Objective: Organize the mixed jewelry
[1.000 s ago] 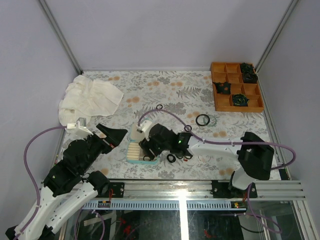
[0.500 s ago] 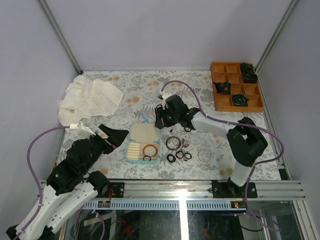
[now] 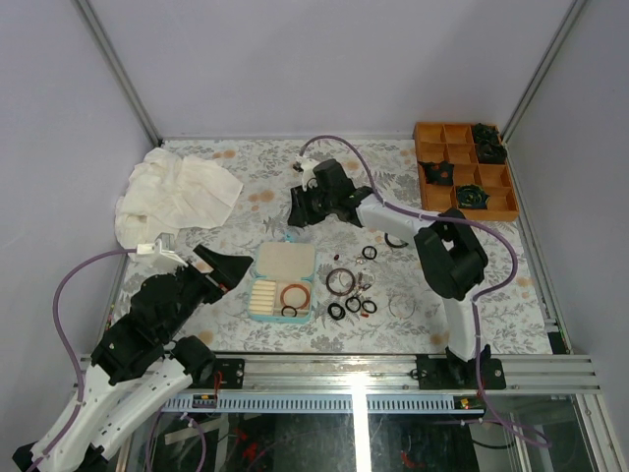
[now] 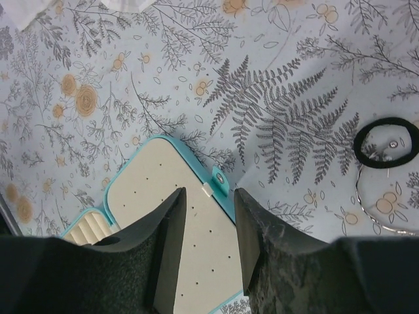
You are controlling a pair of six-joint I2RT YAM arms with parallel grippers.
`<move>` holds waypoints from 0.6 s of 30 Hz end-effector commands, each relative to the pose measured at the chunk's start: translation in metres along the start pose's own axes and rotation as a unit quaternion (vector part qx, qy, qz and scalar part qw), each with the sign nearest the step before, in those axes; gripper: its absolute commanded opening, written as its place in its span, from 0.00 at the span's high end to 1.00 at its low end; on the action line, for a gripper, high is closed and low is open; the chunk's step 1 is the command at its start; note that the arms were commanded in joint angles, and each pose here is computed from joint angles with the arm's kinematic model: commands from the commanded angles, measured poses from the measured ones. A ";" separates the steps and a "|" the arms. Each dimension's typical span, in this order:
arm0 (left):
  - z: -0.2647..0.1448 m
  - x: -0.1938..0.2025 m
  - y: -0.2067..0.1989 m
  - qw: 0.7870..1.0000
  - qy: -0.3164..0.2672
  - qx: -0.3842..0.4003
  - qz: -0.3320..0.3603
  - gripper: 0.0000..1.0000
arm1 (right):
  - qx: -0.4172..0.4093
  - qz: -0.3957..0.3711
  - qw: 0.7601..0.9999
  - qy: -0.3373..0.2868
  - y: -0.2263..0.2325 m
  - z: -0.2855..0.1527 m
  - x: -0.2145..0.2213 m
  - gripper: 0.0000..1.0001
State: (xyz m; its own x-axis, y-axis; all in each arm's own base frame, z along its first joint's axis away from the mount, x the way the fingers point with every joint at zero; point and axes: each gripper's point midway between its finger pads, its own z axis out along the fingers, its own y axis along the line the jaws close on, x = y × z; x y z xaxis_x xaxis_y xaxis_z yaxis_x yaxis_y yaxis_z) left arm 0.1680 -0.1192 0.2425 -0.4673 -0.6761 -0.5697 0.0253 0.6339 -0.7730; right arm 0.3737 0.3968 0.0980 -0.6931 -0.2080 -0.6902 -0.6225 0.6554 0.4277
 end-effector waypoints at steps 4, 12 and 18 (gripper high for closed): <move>0.002 -0.009 0.000 1.000 -0.024 -0.001 0.001 0.00 | -0.036 -0.041 0.998 0.021 0.011 0.005 -0.001 0.58; 0.005 -0.008 0.000 1.000 -0.022 -0.003 0.002 0.00 | -0.050 -0.052 0.996 0.048 0.016 0.018 0.016 0.58; 0.006 -0.008 0.000 1.000 -0.022 -0.004 0.001 0.00 | -0.054 -0.060 0.995 0.057 0.020 0.026 0.021 0.58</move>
State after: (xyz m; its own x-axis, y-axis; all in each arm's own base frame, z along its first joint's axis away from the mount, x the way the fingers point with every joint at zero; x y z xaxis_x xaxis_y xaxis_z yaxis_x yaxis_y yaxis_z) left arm 0.1692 -0.1183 0.2407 -0.4642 -0.6761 -0.5722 0.0178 0.6388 -0.7692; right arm 0.3534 0.4059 0.0550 -0.6969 -0.3588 -0.6210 -0.6826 0.5973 0.4210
